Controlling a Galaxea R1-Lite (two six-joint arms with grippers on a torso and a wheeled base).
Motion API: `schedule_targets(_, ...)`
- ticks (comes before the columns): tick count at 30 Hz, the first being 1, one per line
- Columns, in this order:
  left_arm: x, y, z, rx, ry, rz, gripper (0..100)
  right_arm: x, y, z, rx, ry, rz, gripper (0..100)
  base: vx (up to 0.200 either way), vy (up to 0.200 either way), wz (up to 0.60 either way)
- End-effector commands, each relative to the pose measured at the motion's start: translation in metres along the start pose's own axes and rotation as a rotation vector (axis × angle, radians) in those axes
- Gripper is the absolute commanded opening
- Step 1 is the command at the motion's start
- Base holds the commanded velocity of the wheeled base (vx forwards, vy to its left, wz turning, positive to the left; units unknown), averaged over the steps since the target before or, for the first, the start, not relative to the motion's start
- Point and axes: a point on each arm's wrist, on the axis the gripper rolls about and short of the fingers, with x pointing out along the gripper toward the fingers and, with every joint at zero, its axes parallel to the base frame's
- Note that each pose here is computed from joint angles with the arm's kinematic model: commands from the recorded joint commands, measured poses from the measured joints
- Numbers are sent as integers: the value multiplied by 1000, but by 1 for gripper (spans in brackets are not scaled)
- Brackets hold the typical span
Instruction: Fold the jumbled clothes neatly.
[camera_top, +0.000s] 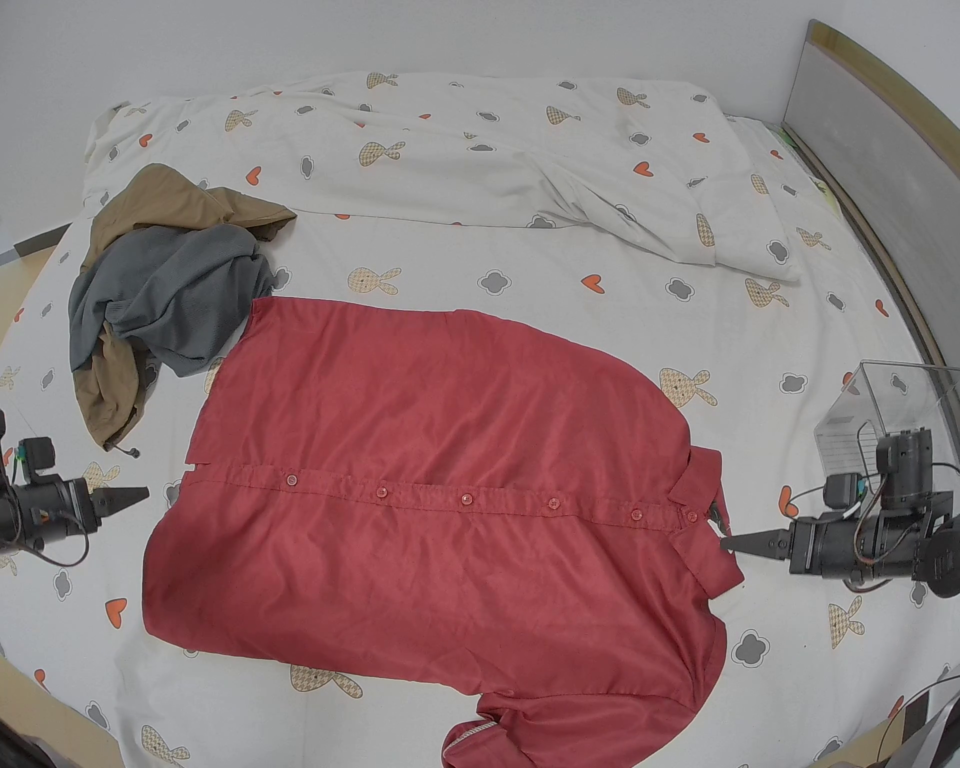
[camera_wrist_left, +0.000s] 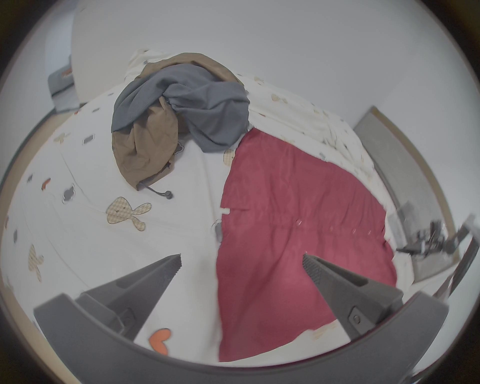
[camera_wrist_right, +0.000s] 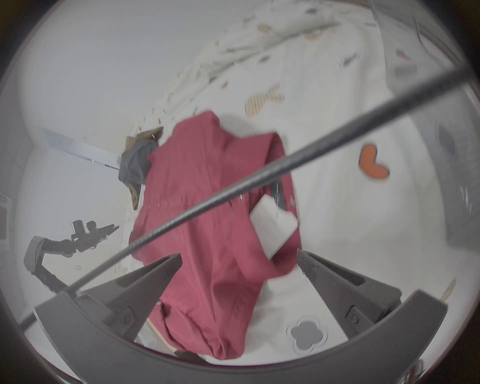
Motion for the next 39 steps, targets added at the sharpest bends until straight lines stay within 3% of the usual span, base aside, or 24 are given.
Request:
schedule_targets(1,-26,-48,58,-102,-83,-95,100,-7,14,46,-72,-157,34,100,0,0,0)
schedule_targets(7,-40,-73,60,-54,-98,-158,100,-3,17,48,-12,-151,46,100,0,0,0)
schedule_targets(10,-43,-84,58,-30,-105,-188,100,16,-5,57,22,-131,6,100,0,0,0)
schedule_targets(15,-56,-91,59,-20,-150,-196,100,44,-29,73,51,-113,-14,100,0,0,0)
schedule_targets(23,-57,-94,61,-8,-168,-178,100,67,-36,88,29,-131,1,100,0,0,0)
schedule_targets(28,-60,-100,55,12,-173,-207,100,74,-10,104,-78,-224,84,100,0,0,0)
schedule_targets(39,-55,-101,50,29,-180,-224,100,105,33,114,-164,-216,203,100,0,0,0)
